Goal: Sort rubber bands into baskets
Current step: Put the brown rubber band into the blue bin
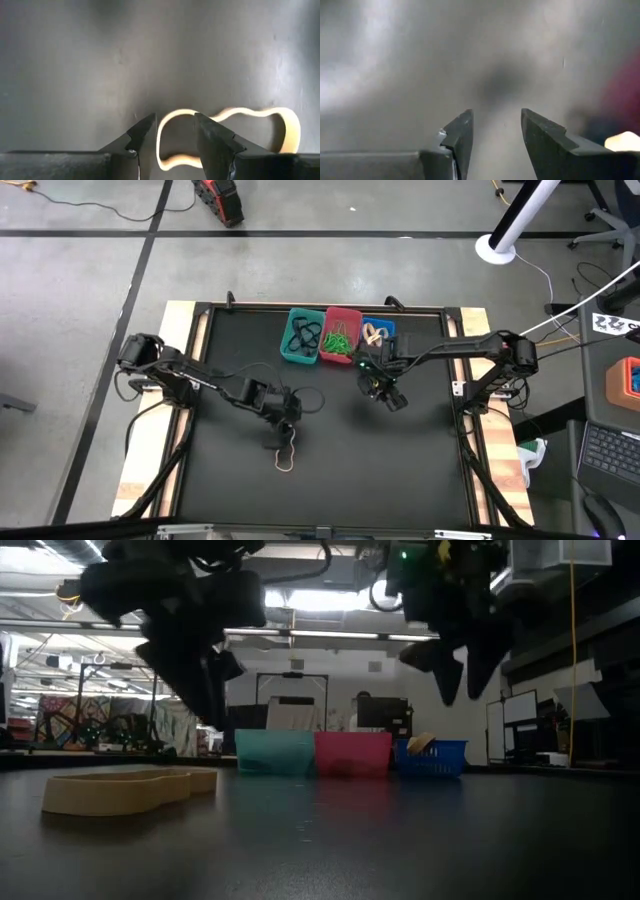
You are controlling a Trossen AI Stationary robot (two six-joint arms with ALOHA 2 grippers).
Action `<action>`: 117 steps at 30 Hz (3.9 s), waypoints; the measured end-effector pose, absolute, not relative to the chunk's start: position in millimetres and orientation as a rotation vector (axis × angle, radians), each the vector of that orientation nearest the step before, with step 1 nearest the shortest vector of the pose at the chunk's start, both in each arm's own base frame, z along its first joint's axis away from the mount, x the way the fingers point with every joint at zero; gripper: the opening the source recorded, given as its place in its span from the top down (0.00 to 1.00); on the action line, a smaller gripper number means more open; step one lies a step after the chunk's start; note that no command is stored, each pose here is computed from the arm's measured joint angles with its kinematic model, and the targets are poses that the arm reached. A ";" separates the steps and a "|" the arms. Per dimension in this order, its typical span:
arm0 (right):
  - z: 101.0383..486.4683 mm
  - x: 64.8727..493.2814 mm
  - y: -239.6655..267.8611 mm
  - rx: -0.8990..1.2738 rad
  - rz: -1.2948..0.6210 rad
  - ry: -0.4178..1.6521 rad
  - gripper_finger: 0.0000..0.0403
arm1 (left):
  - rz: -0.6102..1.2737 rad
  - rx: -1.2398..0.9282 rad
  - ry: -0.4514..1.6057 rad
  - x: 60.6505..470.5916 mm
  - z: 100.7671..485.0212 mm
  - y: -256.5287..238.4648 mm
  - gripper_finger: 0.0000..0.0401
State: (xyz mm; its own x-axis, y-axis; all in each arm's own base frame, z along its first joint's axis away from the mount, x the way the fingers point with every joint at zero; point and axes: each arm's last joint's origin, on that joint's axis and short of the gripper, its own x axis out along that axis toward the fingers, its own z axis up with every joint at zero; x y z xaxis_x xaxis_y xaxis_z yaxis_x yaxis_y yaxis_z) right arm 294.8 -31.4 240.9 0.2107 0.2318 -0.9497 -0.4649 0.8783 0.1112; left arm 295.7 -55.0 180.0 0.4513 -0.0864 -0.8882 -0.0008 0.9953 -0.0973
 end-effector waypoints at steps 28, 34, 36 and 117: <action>214.9 288.1 -32.0 -0.191 0.416 1.324 0.59 | -0.005 -0.029 1.243 301.0 140.8 -60.4 0.90; 220.9 279.4 -32.1 -0.188 0.371 1.375 0.59 | -0.012 -0.069 1.061 318.2 148.3 -57.0 0.97; 222.8 280.8 -32.2 -0.188 0.360 1.348 0.59 | -0.012 -0.076 0.990 324.8 151.9 -52.5 0.98; 239.4 320.1 -37.0 -0.106 0.235 0.921 0.99 | 0.162 0.042 0.387 354.6 214.5 -5.0 0.73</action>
